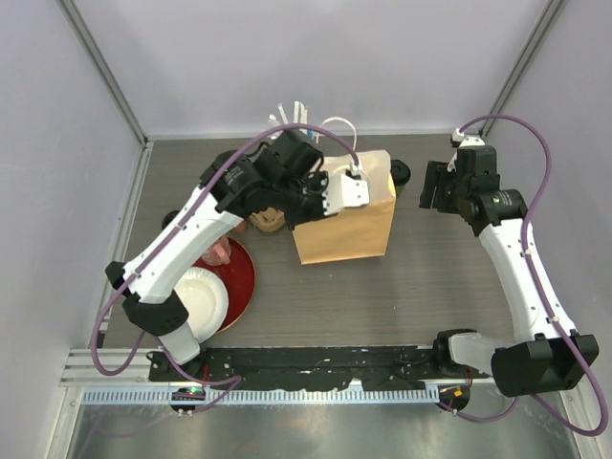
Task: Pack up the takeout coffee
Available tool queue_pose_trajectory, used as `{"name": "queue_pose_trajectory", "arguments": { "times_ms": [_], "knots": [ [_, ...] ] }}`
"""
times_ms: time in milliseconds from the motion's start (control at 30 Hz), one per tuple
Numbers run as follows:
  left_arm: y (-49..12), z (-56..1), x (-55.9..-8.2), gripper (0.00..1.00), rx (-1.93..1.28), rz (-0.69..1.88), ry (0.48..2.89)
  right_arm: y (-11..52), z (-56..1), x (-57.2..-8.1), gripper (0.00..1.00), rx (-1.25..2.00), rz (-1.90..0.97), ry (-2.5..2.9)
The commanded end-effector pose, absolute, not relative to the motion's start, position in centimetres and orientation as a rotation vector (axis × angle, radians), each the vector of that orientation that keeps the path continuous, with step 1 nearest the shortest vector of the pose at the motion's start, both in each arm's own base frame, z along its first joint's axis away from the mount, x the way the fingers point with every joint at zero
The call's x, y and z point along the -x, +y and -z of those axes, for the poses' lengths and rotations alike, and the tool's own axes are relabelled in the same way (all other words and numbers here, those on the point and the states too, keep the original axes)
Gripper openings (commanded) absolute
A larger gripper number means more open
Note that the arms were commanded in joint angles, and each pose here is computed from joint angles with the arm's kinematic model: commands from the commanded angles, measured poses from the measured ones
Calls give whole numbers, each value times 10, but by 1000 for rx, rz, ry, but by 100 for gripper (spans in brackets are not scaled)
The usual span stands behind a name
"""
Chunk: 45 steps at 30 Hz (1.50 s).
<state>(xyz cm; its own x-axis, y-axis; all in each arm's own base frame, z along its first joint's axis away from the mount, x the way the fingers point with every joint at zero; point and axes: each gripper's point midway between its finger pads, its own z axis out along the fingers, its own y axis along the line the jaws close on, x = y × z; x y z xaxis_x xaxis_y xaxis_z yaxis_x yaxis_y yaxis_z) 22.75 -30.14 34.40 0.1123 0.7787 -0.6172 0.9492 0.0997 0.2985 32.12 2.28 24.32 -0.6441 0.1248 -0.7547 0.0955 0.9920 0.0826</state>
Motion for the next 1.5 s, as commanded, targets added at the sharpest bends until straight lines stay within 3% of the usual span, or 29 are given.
{"name": "queue_pose_trajectory", "arguments": {
  "times_ms": [0,333,400,433,533,567,900,967,1067,1167,1300,1333,1467],
  "knots": [
    [-279,-295,-179,0,-1927,367,1877,26,-269,-321,70,-82,-63,2190],
    [-295,-250,-170,1,-2047,429,1851,27,-277,-315,70,-58,-73,2147],
    [-296,-253,-167,14,-2034,451,1856,27,-278,-315,70,-53,-75,2141],
    [-295,-255,-167,35,-2031,455,1855,28,-279,-314,70,-51,-79,2140],
    [-295,-269,-168,65,-1978,452,1867,31,-277,-315,70,-40,-95,2147],
    [-296,-284,-169,70,-1947,446,1849,31,-278,-315,70,-40,-98,2149],
    [-276,-415,-199,87,-1451,456,1703,34,-283,-318,70,-28,-113,2140],
    [-245,-433,-231,88,-1226,447,1757,34,-285,-319,70,-27,-113,2137],
    [-196,-432,-294,80,-918,364,1843,34,-284,-320,70,-27,-113,2140],
    [-170,-398,-340,66,-779,327,1945,34,-282,-320,70,-28,-113,2143],
    [-175,-342,-380,36,-654,404,2115,39,-281,-318,70,-13,-145,2145],
    [-178,-323,-390,34,-614,419,2159,39,-281,-317,70,-12,-143,2142],
    [-194,-278,-438,45,-340,455,2169,37,-280,-314,70,-12,-132,2137]
  ]
}}
